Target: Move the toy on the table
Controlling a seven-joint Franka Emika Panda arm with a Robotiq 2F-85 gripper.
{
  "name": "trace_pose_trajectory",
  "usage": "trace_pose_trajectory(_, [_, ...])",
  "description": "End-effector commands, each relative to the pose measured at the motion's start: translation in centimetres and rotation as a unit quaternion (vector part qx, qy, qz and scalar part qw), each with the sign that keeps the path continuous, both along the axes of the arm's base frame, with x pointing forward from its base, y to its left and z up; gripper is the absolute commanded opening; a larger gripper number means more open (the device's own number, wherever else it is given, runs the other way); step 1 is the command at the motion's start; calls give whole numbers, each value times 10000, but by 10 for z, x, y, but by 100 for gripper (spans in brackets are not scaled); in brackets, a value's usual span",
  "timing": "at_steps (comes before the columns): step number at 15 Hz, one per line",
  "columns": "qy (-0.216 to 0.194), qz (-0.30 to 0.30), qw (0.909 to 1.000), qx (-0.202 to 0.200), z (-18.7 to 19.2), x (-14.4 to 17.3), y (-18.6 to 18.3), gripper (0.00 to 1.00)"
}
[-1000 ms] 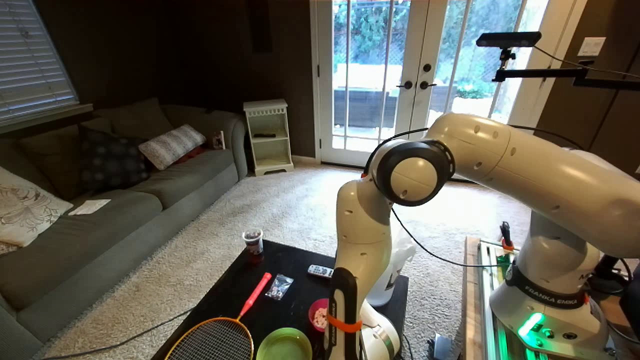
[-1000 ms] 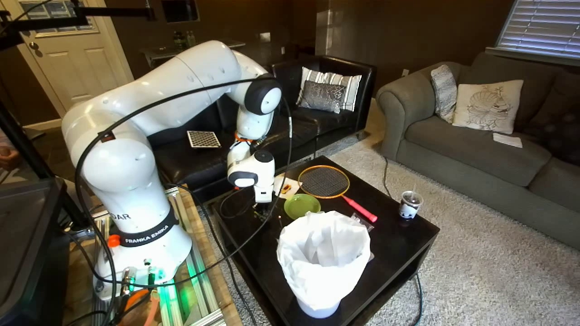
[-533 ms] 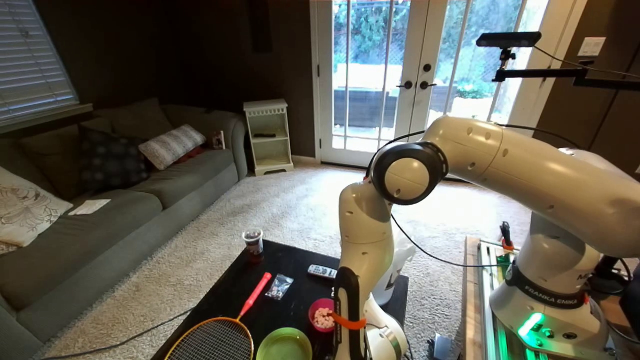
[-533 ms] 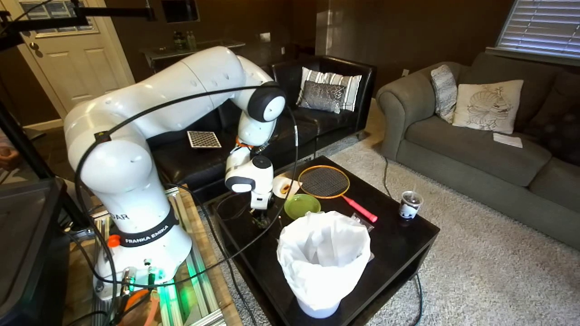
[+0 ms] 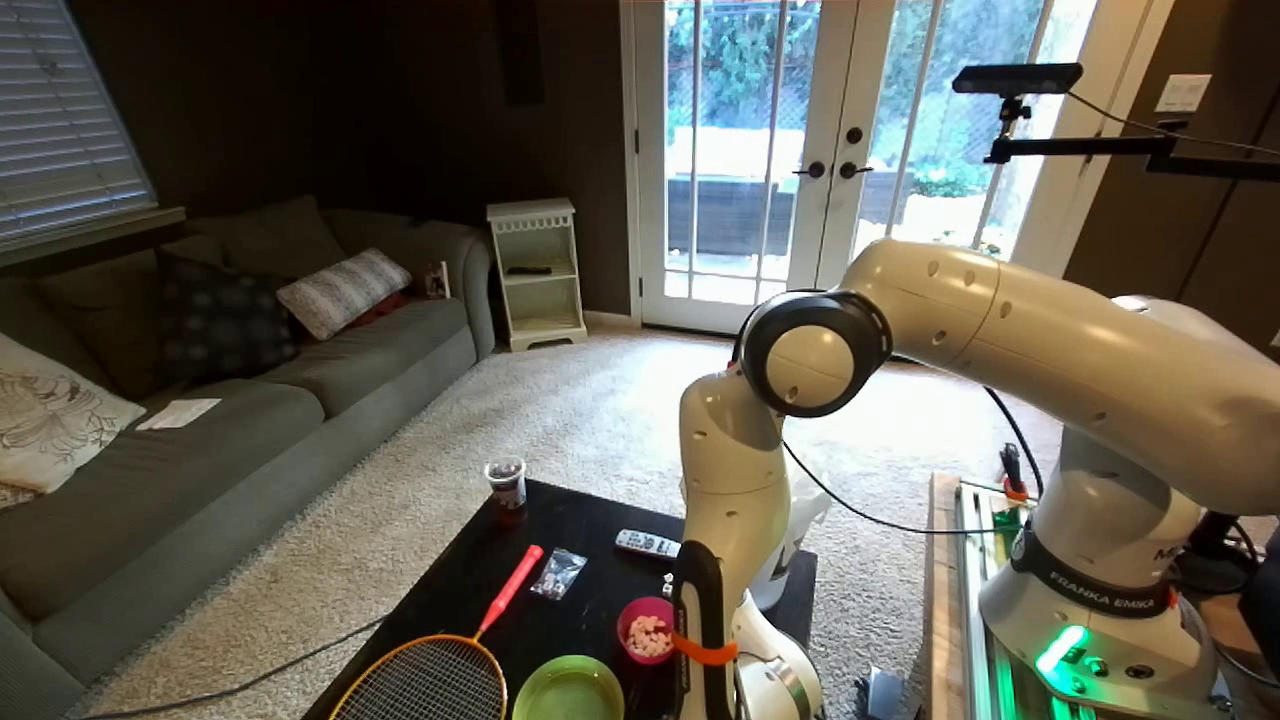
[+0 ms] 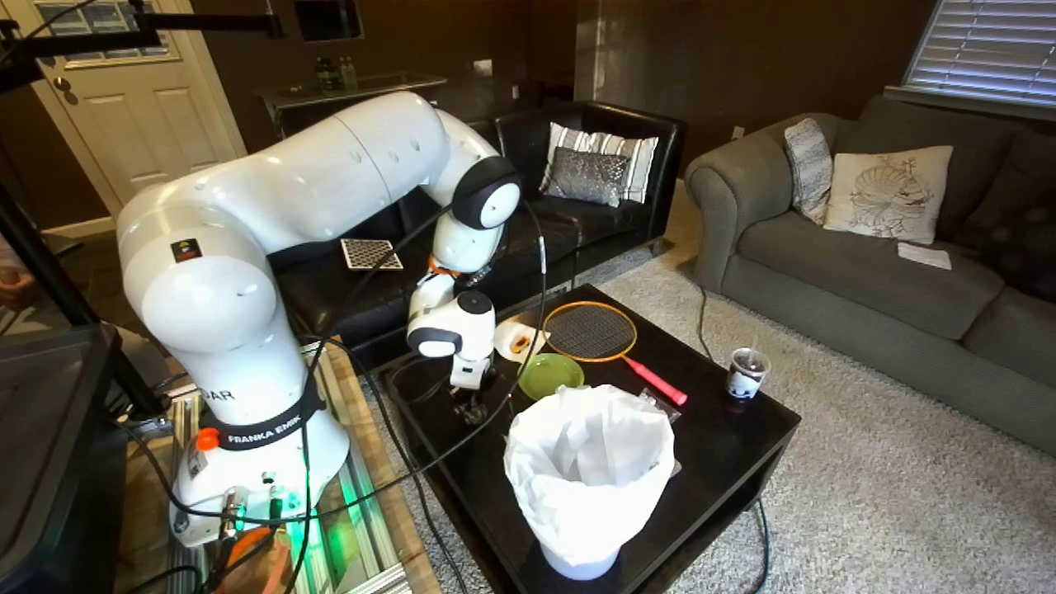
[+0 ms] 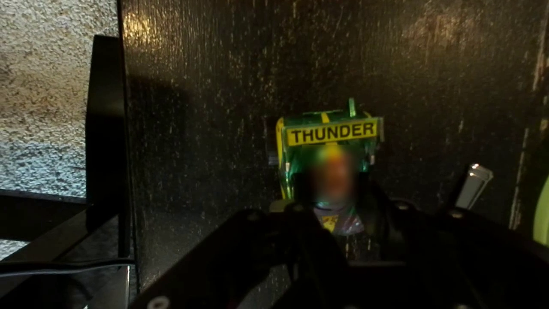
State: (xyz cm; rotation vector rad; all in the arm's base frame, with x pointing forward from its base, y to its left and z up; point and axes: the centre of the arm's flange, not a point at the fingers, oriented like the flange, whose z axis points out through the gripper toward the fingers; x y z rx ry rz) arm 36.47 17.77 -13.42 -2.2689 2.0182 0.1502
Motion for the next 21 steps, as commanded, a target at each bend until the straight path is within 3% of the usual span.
trace_pose_trajectory(1, [-49, -215, 9997, -98, 0, -3, 0, 8])
trace_pose_trajectory(2, [-49, -231, 9997, -101, 0, -3, 0, 46])
trace_pose_trajectory(3, [-58, -245, 9996, -118, 0, -3, -1, 58])
trace_pose_trajectory(9, [-109, -289, 9993, -212, 10, -2, 0, 97])
trace_pose_trajectory(21, [-550, -111, 9971, -512, 82, 13, 16, 100])
